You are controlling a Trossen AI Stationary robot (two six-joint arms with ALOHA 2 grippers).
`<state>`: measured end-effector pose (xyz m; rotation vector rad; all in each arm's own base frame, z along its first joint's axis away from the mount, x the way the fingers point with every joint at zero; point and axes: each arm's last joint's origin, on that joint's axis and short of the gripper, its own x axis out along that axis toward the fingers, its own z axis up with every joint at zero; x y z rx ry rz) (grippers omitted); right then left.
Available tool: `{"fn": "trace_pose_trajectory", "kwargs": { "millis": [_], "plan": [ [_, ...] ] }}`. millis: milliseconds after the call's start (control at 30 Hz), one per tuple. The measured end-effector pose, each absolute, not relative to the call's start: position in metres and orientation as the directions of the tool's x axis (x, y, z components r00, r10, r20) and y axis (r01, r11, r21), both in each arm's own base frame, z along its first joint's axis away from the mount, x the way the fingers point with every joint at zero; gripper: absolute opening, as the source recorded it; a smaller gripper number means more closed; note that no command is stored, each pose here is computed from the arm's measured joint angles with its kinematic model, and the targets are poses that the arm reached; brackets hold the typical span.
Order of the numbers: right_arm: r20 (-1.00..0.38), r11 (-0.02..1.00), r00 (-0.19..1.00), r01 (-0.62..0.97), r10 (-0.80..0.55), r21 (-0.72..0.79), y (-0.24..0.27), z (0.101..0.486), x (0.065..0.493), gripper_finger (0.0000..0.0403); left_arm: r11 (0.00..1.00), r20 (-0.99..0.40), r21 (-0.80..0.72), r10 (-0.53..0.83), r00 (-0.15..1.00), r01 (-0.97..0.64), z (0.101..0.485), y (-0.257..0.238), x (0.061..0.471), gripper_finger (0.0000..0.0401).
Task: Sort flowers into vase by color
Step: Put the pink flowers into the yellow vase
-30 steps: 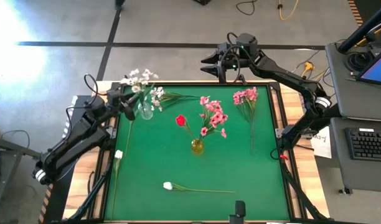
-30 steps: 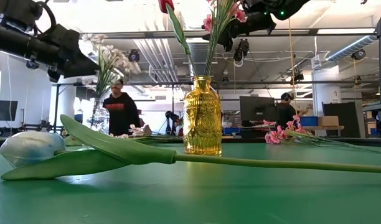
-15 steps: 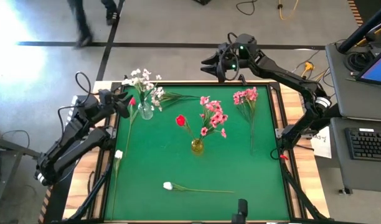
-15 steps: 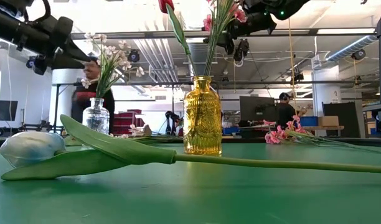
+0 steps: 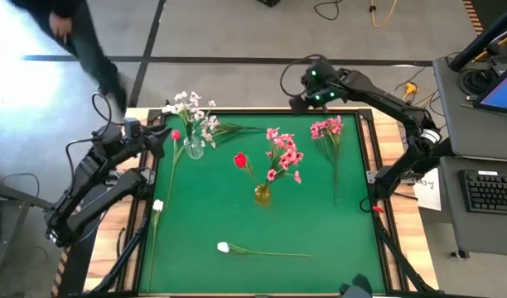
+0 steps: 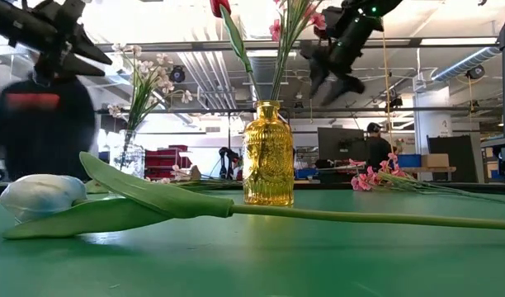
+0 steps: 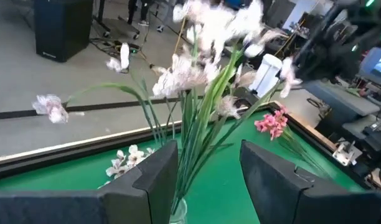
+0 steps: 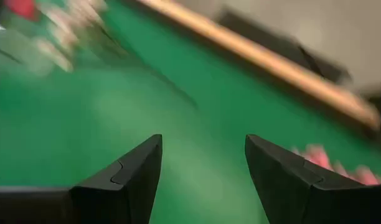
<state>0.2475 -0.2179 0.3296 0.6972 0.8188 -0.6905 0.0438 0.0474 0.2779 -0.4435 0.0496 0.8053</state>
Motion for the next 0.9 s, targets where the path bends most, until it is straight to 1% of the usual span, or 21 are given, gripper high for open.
{"fn": "trace_pose_trajectory", "kwargs": {
  "millis": [100,167,300,400,500,667,800,900],
  "plan": [
    [-0.911,0.521,0.357,0.828,-0.205,0.207,-0.209,0.321,0.236,0.0221,0.624,-0.204,-0.371,0.668,0.716,-0.688,0.284,0.043,0.041,0.0162],
    [-0.952,0.487,0.267,0.858,-0.147,0.165,-0.203,0.314,0.228,0.0221,0.653,-0.193,-0.385,0.634,0.749,-0.652,0.288,0.039,0.04,0.0162],
    [-0.982,0.439,0.175,0.889,-0.072,0.127,-0.194,0.298,0.221,0.0221,0.727,-0.143,-0.441,0.521,0.841,-0.526,0.289,0.032,0.039,0.0162],
    [-0.99,0.42,0.135,0.902,-0.045,0.104,-0.19,0.284,0.217,0.0221,0.753,-0.107,-0.474,0.465,0.879,-0.456,0.284,0.028,0.038,0.0162],
    [-0.996,0.395,0.088,0.915,-0.009,0.078,-0.185,0.266,0.214,0.0221,0.781,-0.072,-0.476,0.425,0.902,-0.406,0.277,0.026,0.038,0.0162],
    [-0.998,0.379,0.063,0.923,0.022,0.066,-0.18,0.24,0.208,0.0222,0.815,-0.001,-0.477,0.376,0.927,-0.33,0.265,0.025,0.039,0.0162],
    [-0.998,0.368,0.046,0.928,0.041,0.058,-0.175,0.227,0.202,0.0222,0.844,-0.009,-0.452,0.319,0.948,-0.289,0.26,0.025,0.041,0.0162],
    [-0.997,0.368,0.067,0.927,0.024,0.071,-0.174,0.218,0.201,0.0234,0.871,-0.016,-0.407,0.294,0.956,-0.275,0.258,0.026,0.042,0.0162]
  ]
}}
